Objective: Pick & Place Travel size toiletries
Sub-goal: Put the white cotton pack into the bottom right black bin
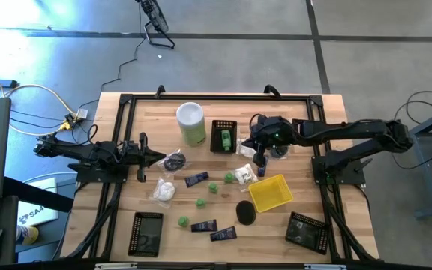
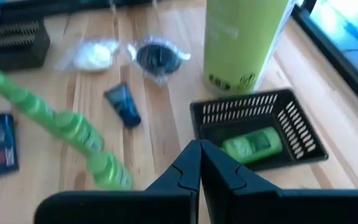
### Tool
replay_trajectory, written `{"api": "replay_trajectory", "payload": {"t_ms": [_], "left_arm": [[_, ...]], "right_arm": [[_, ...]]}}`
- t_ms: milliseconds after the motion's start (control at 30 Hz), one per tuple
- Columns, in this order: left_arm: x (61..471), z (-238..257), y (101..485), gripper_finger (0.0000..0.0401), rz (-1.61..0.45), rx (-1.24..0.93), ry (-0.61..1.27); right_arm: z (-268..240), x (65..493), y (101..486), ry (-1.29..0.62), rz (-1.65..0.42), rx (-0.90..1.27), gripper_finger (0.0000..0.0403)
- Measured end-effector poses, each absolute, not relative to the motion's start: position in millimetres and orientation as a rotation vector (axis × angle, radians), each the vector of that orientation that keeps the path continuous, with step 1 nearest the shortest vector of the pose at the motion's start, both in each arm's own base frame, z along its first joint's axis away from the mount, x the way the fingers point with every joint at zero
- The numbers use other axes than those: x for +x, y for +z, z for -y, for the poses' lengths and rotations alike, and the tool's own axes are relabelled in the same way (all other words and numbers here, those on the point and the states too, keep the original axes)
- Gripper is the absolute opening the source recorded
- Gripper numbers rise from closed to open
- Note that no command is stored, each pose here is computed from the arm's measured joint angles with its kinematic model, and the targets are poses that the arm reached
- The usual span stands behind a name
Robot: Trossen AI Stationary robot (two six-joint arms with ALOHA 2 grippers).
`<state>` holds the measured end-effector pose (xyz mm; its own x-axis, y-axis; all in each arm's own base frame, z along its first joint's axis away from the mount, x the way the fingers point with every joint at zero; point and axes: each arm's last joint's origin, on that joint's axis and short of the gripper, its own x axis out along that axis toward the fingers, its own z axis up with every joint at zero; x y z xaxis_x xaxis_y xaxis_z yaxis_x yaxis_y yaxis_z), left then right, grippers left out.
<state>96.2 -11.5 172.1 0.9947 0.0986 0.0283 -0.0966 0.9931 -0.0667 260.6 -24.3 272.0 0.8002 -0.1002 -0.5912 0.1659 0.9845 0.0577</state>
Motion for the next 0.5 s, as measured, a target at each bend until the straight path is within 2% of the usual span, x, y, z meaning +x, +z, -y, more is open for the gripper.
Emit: {"api": "replay_trajectory", "payload": {"t_ms": [233,500], "left_arm": [[96,11,172,0.0003,0.032,-0.066,0.098],[96,11,172,0.0003,0.032,-0.065,0.098]], "right_arm": [[8,244,279,-0.149,-0.666,0.077,0.0002],[-1,227,295,-0.119,-0.609,0.070,0.0002]]}}
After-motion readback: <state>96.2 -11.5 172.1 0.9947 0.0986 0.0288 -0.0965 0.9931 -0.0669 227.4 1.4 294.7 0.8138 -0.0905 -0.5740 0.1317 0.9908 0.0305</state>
